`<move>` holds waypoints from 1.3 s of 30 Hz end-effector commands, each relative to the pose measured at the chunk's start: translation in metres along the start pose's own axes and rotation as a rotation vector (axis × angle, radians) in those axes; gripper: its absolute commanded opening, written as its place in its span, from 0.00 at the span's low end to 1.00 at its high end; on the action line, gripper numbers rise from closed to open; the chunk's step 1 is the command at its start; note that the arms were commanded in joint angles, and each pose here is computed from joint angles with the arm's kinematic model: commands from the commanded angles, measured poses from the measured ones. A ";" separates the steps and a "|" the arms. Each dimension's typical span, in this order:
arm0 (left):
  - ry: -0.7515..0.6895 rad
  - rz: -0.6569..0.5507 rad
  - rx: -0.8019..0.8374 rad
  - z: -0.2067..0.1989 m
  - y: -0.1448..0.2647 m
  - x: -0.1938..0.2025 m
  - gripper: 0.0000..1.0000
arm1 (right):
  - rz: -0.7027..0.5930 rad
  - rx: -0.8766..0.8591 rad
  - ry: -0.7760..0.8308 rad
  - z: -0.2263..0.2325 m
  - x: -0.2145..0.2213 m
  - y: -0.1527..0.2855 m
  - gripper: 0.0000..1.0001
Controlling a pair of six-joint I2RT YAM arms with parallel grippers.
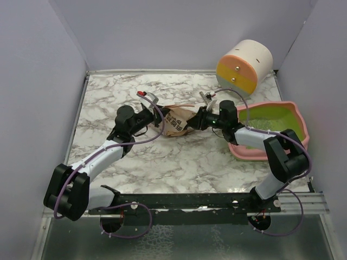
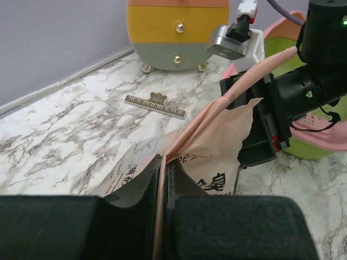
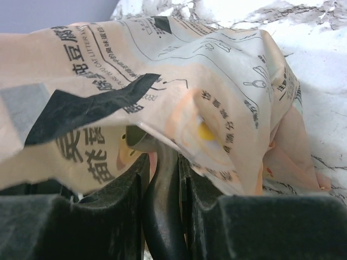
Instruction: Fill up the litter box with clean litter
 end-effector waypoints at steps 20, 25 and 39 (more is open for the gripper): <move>0.033 -0.156 -0.048 0.017 0.010 -0.045 0.23 | -0.154 -0.125 -0.007 0.017 -0.032 0.096 0.01; 0.054 -0.171 -0.055 0.017 0.011 -0.047 0.28 | -0.185 -0.183 -0.031 0.017 -0.026 0.112 0.01; 0.076 -0.169 -0.037 0.016 0.009 -0.047 0.28 | -0.270 -0.339 -0.056 0.024 -0.023 0.114 0.01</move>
Point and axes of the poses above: each gripper's point midway between its finger pads, its own y axis back along the fingers, its own z axis along the line the jaws close on, x = y × z, the point moved 5 cm from there along y, back along the fingers, and after that the axes turned 14 degrees about y, right-handed, at the moved point
